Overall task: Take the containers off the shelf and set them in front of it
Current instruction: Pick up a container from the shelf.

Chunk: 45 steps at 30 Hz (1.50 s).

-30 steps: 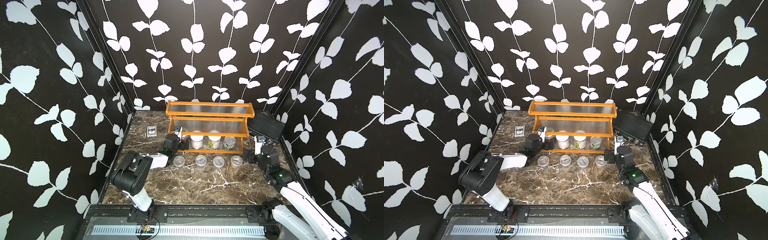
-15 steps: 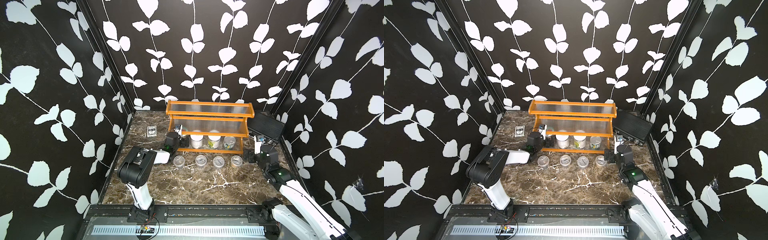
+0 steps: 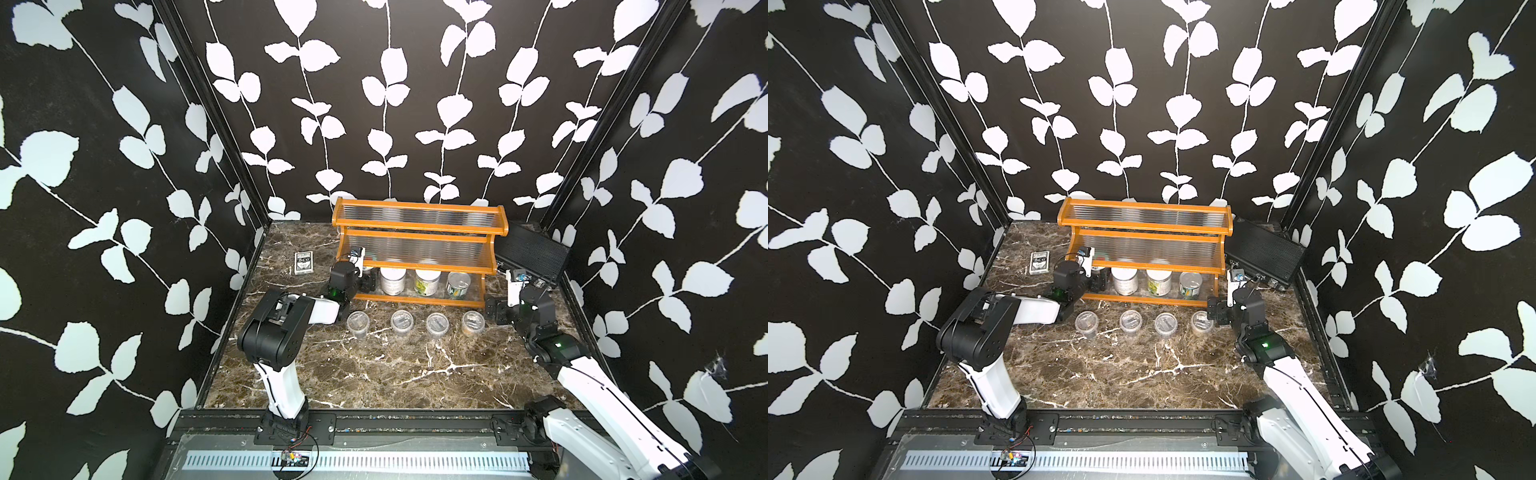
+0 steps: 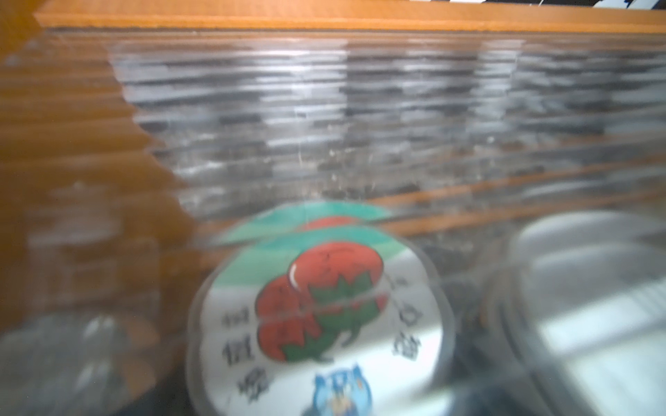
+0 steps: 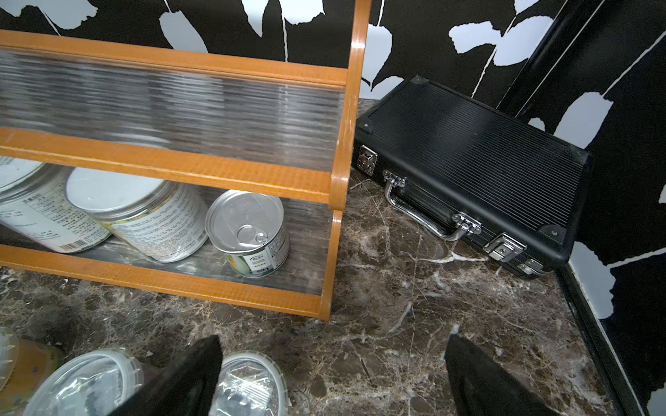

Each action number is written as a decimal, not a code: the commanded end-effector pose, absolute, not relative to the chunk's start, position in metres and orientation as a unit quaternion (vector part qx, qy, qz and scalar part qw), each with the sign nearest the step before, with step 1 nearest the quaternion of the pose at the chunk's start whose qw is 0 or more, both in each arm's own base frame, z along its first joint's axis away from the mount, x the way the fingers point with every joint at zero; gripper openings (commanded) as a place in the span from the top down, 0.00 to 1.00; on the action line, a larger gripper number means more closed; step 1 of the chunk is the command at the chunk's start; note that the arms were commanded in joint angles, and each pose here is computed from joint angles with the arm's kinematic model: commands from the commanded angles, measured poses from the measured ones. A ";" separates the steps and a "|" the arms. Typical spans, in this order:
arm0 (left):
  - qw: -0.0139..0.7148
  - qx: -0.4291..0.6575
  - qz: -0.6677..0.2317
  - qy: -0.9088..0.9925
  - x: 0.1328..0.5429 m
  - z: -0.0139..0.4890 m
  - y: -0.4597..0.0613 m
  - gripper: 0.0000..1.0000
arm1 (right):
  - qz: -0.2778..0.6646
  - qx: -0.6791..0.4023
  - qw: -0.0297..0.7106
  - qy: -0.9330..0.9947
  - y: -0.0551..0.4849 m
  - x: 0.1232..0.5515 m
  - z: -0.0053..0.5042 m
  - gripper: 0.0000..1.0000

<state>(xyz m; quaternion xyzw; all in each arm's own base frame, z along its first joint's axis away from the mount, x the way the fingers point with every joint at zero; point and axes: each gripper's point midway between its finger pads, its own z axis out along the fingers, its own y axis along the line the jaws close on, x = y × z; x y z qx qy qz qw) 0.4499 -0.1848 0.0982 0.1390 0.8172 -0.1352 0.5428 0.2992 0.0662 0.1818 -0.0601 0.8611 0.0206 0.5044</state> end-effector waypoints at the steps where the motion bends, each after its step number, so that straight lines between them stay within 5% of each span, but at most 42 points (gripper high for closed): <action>1: 0.558 0.161 -0.144 0.801 0.457 0.115 -0.193 0.22 | 0.029 -0.054 0.529 0.846 0.068 0.306 0.206 0.00; 45: 0.511 0.223 -0.142 0.818 0.333 0.170 -0.159 0.24 | 0.070 -0.084 0.522 0.846 0.087 0.313 0.201 0.00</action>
